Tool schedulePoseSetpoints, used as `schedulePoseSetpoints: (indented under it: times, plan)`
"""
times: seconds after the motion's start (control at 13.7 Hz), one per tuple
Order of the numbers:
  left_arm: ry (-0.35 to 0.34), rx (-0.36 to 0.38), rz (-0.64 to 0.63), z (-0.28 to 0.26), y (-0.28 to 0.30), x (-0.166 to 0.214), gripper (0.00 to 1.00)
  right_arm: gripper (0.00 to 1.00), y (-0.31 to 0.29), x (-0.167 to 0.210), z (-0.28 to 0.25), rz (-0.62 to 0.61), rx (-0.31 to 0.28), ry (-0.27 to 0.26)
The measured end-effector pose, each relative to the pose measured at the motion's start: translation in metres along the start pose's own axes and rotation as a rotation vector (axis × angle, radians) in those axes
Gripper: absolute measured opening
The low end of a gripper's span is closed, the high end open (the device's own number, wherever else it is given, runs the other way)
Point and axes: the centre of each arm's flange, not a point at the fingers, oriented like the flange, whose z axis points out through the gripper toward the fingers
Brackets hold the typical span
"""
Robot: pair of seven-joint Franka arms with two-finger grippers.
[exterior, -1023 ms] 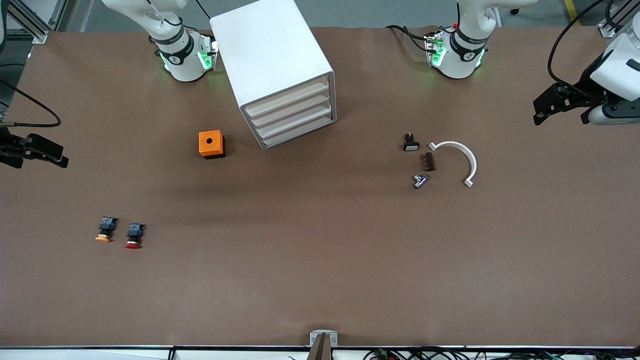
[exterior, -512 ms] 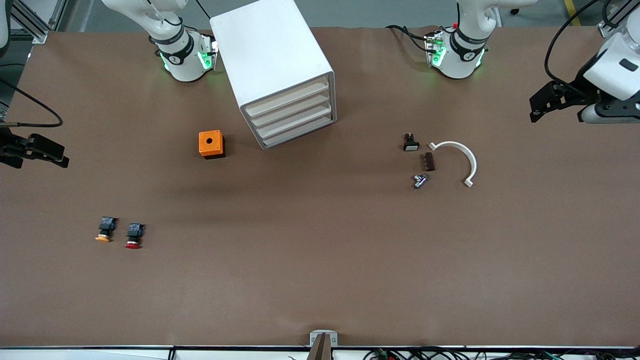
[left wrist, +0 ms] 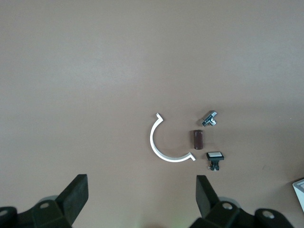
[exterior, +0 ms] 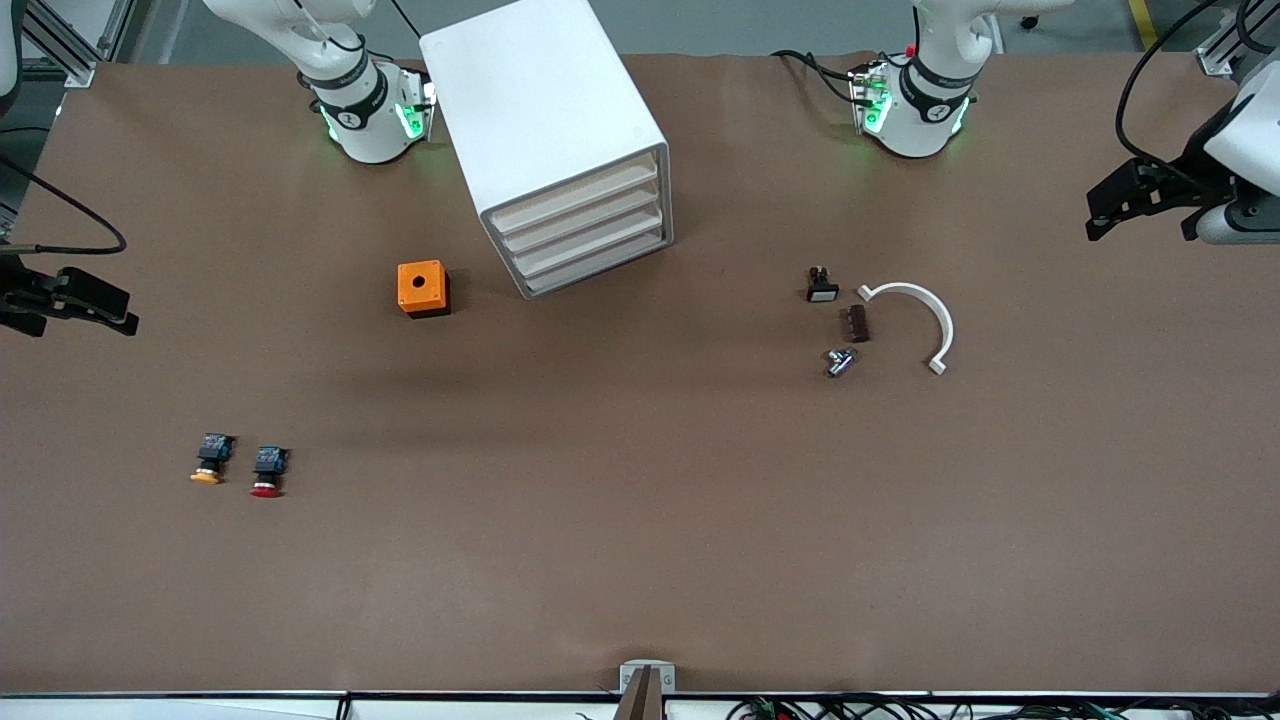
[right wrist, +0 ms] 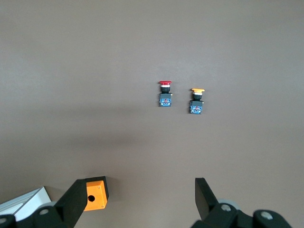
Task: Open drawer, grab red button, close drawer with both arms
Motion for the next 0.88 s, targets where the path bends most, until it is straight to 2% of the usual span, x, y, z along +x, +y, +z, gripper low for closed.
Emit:
schedulePoseSetpoints:
  times: [0.44, 0.88]
  plan:
    - [0.001, -0.009, 0.002, 0.0, 0.008, 0.0, 1.0, 1.0, 0.0, 0.0, 0.0, 0.0, 0.0, 0.0]
    - [-0.004, -0.031, -0.066, 0.001, 0.011, 0.0, 1.0, 1.0, 0.0, 0.0, 0.0, 0.0, 0.0, 0.0]
